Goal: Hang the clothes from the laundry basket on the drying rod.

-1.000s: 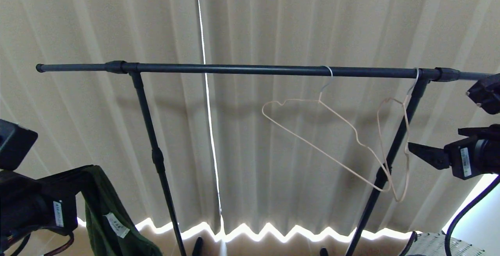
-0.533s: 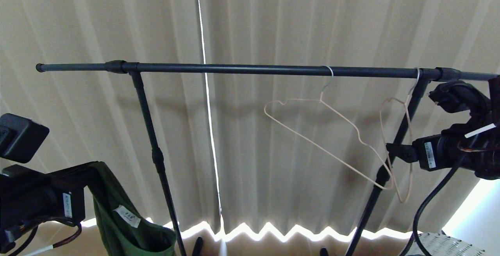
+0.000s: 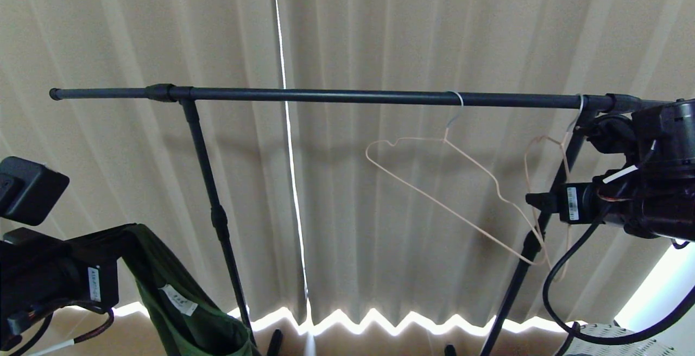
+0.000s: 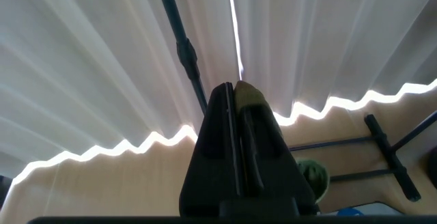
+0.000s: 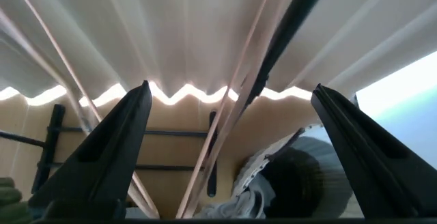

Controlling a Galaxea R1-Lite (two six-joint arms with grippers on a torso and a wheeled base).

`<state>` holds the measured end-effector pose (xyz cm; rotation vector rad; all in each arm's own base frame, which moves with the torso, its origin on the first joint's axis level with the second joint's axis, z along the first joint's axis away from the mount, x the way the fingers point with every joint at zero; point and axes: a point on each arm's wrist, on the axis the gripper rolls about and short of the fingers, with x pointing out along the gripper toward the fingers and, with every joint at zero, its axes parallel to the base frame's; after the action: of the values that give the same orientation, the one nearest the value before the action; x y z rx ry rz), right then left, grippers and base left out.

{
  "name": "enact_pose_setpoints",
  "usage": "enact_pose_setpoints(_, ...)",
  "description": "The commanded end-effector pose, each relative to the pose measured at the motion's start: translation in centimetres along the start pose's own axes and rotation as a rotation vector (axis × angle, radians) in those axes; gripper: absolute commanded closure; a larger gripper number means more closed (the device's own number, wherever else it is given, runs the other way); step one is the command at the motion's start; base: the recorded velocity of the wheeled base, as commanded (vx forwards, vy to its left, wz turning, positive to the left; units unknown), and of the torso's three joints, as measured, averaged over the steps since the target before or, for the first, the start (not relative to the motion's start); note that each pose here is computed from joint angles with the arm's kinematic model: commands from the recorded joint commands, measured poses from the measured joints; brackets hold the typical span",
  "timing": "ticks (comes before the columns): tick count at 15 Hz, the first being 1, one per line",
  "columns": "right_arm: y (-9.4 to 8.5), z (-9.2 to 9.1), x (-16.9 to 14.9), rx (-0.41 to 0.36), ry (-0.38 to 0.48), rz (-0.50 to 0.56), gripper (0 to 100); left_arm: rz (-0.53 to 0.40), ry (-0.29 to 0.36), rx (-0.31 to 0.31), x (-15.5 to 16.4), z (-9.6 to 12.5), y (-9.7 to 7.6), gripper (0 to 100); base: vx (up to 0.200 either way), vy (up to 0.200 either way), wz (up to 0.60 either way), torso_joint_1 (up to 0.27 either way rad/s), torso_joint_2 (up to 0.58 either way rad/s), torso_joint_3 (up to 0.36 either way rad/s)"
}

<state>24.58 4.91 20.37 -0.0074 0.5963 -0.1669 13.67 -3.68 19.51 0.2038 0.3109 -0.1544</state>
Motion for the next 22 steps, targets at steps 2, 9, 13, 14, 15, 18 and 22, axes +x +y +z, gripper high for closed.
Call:
enact_pose_setpoints(2,-0.3,-0.2,0.3,0.024,0.004,-0.056,0,0.002,-0.001,0.000,0.0,0.0,0.0,100,0.000,0.000,0.00,0.000,0.00,0.000)
enact_pose_setpoints(9,-0.1,-0.6,1.2,0.065,0.031,-0.075,0,0.004,-0.002,-0.001,-0.3,-0.2,0.0,100,0.000,0.000,0.00,0.000,0.00,0.000)
enact_pose_setpoints(13,-0.1,-0.9,1.2,0.069,0.040,-0.079,100,0.005,-0.005,-0.001,-0.3,-0.1,0.0,100,0.000,0.000,0.00,0.000,0.00,0.000)
enact_pose_setpoints(14,-0.1,-0.9,1.1,0.070,0.036,-0.078,100,0.004,-0.003,-0.001,-0.3,-0.1,0.0,100,0.000,0.000,0.00,0.000,0.00,0.000)
enact_pose_setpoints(15,-0.1,-0.8,1.0,0.071,0.033,-0.079,100,0.004,-0.002,-0.001,-0.3,-0.2,0.0,100,0.000,0.000,0.00,0.000,0.00,0.000)
enact_pose_setpoints(18,-0.2,-0.9,1.0,0.071,0.033,-0.079,100,0.004,-0.003,-0.001,-0.3,-0.1,0.0,100,0.000,0.000,0.00,0.000,0.00,0.000)
enact_pose_setpoints(22,-0.2,-0.7,0.7,0.068,0.023,-0.074,100,0.004,-0.002,-0.001,-0.3,-0.2,0.0,100,0.000,0.000,0.00,0.000,0.00,0.000)
